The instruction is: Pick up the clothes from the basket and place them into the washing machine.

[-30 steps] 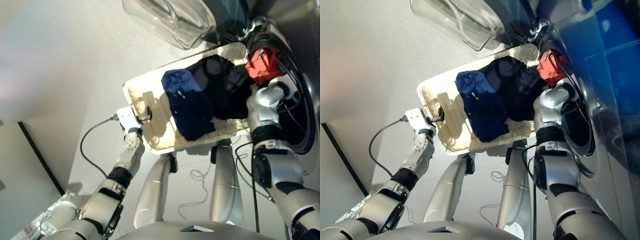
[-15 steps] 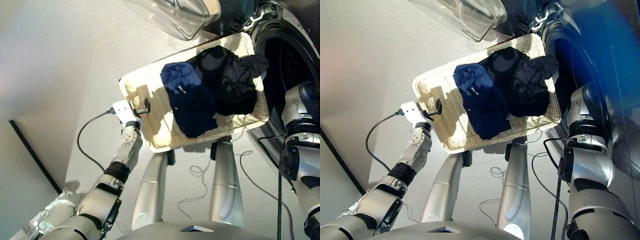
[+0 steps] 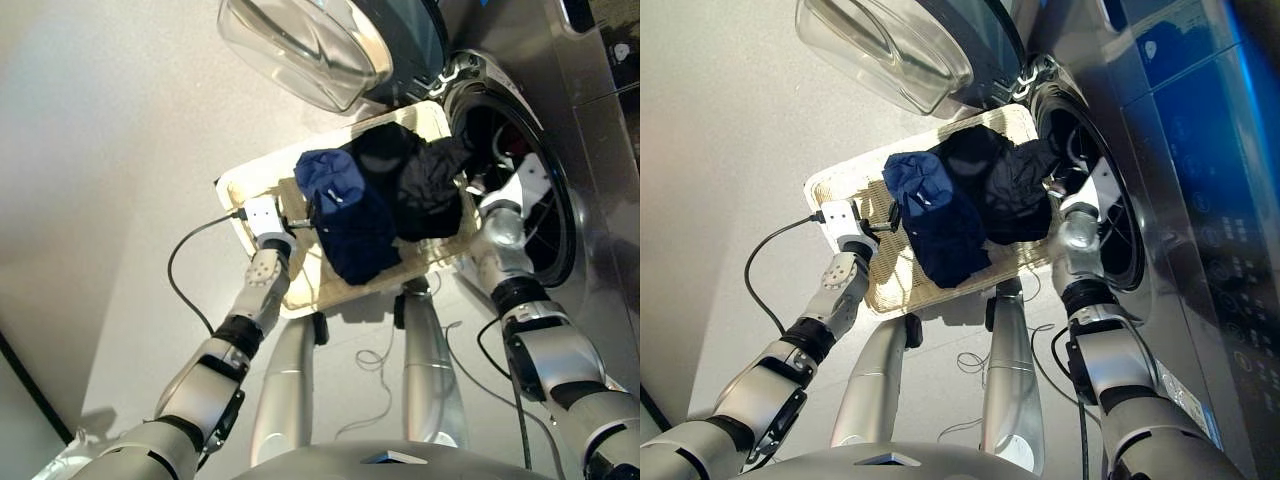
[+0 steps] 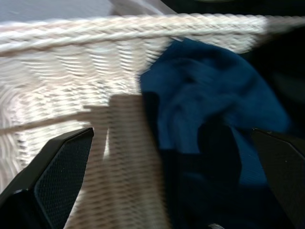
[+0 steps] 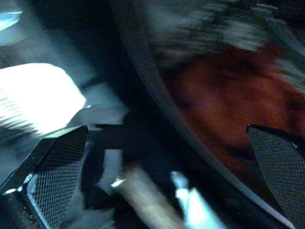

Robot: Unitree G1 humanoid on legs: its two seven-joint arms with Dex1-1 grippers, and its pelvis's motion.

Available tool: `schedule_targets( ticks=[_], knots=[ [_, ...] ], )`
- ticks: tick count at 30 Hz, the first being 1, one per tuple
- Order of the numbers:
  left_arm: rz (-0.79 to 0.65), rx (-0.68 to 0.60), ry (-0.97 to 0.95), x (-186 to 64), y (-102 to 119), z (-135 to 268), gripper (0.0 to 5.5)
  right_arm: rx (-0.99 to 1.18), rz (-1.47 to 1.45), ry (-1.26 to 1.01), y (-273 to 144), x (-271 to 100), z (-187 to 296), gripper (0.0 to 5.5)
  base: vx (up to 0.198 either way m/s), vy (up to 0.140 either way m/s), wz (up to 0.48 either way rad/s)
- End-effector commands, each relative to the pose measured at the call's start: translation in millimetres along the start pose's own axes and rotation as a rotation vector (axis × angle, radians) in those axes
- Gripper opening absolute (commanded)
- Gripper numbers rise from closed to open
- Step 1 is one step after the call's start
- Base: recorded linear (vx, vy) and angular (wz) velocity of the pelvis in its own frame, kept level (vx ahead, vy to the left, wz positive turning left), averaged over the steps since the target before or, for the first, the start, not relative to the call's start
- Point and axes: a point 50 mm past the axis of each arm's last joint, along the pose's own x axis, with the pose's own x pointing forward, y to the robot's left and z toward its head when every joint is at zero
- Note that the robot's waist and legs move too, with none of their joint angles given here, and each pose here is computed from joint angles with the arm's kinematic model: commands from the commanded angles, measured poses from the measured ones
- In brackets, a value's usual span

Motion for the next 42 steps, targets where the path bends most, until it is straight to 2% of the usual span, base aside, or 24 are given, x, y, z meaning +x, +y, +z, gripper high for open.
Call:
schedule_targets(
  ticks=[1,5,13,16,17,20,25,28,29,30,31,32,42],
  knots=[
    [-0.042,0.027,-0.032,10.6,-8.3,11.5,5.50,-0.024,0.192,-0.173,34.6,0.9,35.2,5.50,0.098,-0.011,-0.016],
    [-0.072,0.037,-0.020,15.1,-21.9,11.4,5.50,-0.012,0.369,-0.270,67.9,-15.8,51.4,5.50,0.000,0.000,0.000],
    [-0.055,0.025,0.008,24.0,-37.8,12.1,5.50,0.121,0.475,-0.392,102.4,-37.3,81.4,5.50,0.000,0.000,0.000],
    [-0.003,0.034,0.020,27.5,-33.2,12.8,5.50,0.181,0.499,-0.439,112.5,-42.5,95.8,5.50,0.000,0.000,0.000],
    [0.052,0.035,0.057,27.7,-24.6,6.7,5.50,0.208,0.514,-0.469,118.3,-45.2,104.7,5.50,0.000,0.000,0.000],
    [0.100,0.008,0.056,31.1,-15.9,11.9,5.50,0.234,0.528,-0.502,122.4,-48.0,114.7,5.50,0.000,0.000,0.000],
    [0.137,-0.003,0.027,34.5,-8.6,21.4,5.50,0.262,0.513,-0.519,119.9,-47.3,120.0,5.50,0.000,0.000,0.000],
    [0.199,-0.001,0.037,36.7,7.3,25.7,5.50,0.274,0.491,-0.505,116.9,-46.5,116.3,5.50,0.000,0.000,0.000],
    [0.210,-0.006,0.032,37.0,11.1,27.6,4.59,0.271,0.489,-0.500,115.4,-46.4,114.3,5.50,0.000,0.000,0.000],
    [0.217,-0.019,0.030,36.9,13.2,28.3,1.51,0.267,0.486,-0.493,113.8,-46.4,111.8,5.50,0.000,0.000,0.000],
    [0.219,-0.025,0.028,37.2,14.1,29.2,0.13,0.265,0.484,-0.485,112.9,-46.3,109.8,5.50,0.000,0.000,0.000],
    [0.224,-0.032,0.021,37.7,14.7,31.1,0.00,0.262,0.481,-0.473,111.5,-46.2,106.6,5.50,0.000,0.000,0.000],
    [0.169,-0.070,-0.019,37.0,3.1,33.5,0.00,0.213,0.457,-0.390,104.6,-44.6,81.7,5.50,0.000,0.000,0.000]
  ],
)
